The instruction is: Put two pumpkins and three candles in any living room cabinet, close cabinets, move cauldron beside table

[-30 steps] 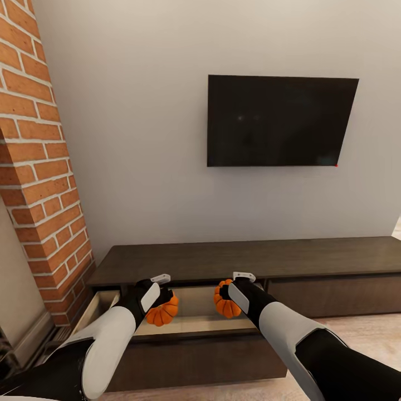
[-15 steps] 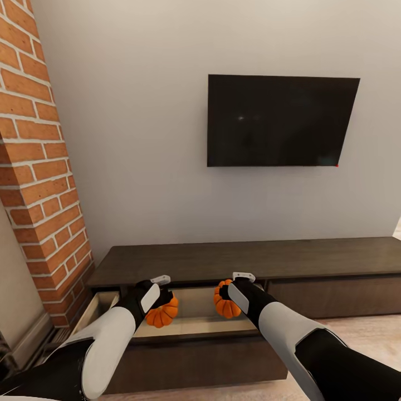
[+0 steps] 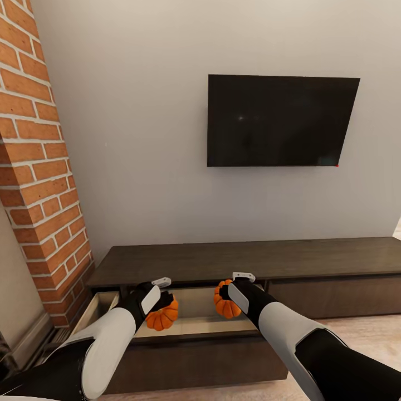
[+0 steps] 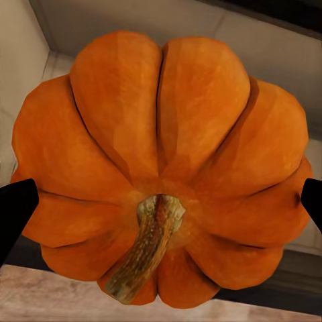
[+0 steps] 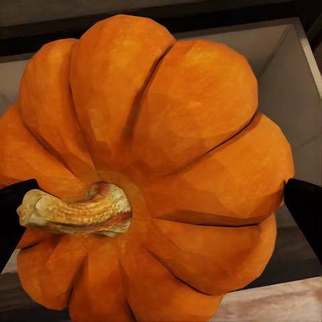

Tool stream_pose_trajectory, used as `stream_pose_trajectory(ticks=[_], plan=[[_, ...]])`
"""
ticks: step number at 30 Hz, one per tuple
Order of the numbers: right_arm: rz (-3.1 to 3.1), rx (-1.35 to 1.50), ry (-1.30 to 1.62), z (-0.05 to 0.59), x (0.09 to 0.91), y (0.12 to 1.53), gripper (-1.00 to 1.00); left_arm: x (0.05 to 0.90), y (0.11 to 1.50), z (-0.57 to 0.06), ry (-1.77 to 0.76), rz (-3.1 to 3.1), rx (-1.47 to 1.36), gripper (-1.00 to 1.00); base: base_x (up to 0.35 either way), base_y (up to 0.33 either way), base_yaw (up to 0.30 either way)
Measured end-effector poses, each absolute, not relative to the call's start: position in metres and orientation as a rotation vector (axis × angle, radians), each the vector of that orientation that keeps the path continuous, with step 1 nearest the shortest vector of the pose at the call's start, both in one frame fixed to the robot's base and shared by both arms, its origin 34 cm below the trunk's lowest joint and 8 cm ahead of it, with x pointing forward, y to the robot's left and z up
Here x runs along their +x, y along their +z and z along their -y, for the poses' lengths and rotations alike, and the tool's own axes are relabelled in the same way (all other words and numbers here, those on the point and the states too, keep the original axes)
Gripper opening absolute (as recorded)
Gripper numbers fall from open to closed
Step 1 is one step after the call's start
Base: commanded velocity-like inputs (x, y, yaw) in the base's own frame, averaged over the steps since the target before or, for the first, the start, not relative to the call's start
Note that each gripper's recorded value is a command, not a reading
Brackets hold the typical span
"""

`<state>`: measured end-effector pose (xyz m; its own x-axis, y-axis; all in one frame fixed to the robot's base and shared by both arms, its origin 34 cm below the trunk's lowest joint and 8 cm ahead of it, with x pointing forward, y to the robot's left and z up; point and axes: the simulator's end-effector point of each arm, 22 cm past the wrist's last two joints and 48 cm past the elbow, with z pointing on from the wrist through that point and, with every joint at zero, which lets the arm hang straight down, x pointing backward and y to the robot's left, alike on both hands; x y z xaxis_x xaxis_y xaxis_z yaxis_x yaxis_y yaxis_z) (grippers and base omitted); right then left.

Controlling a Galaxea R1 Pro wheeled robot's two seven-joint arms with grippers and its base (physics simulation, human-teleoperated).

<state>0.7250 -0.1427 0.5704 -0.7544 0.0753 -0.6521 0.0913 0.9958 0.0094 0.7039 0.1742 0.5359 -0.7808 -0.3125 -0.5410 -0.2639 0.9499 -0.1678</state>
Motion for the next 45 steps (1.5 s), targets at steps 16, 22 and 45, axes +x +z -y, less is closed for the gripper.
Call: stream_pose_trajectory(ticks=[16,22,45], plan=[[-2.496,0.086,-0.041,0.142,0.714,0.562,-1.00,0.703,0.535,-0.178,-0.103,-2.515,-0.409,-1.00,0.000,0.000,0.000],[-2.503,0.090,-0.043,0.145,0.713,0.560,-1.00,0.703,0.535,-0.177,-0.105,-2.515,-0.409,-1.00,0.000,0.000,0.000],[-2.532,0.096,-0.063,0.151,0.705,0.549,-1.00,0.696,0.526,-0.175,-0.106,-2.539,-0.405,-1.00,0.000,0.000,0.000]])
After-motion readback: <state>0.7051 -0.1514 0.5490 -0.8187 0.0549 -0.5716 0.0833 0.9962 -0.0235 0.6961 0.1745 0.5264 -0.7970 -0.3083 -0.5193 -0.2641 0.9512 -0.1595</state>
